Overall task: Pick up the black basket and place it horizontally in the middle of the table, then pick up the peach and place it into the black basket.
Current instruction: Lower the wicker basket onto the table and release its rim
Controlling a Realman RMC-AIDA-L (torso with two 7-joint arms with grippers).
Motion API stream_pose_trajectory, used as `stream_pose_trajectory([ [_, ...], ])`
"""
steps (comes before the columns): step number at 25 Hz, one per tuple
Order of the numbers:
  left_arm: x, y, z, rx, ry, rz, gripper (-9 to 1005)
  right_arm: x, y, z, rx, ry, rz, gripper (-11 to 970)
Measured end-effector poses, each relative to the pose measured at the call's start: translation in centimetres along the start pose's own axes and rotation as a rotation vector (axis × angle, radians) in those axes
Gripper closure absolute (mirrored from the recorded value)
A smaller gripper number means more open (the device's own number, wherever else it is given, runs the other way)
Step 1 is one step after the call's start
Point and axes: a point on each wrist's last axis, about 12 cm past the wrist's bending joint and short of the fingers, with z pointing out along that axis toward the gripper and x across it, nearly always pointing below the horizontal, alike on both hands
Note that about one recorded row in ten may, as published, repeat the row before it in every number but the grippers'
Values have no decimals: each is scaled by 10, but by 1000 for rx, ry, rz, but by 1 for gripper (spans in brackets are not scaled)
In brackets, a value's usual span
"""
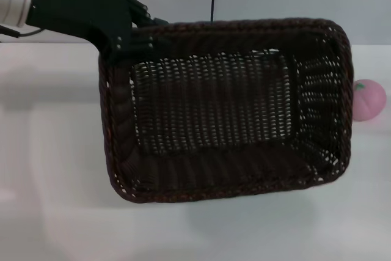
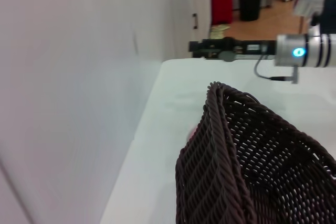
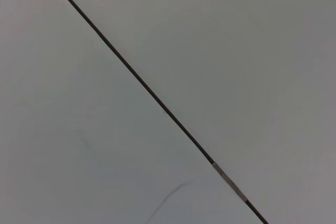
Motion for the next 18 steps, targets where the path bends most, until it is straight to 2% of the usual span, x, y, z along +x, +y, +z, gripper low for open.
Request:
stream_pose_trajectory([
  [8, 6, 5, 26, 75, -51, 35, 757, 3, 0, -1, 3, 5, 8, 357],
  [18, 8, 7, 42, 92, -64, 60, 739, 3, -1, -2, 11, 9, 9, 356],
])
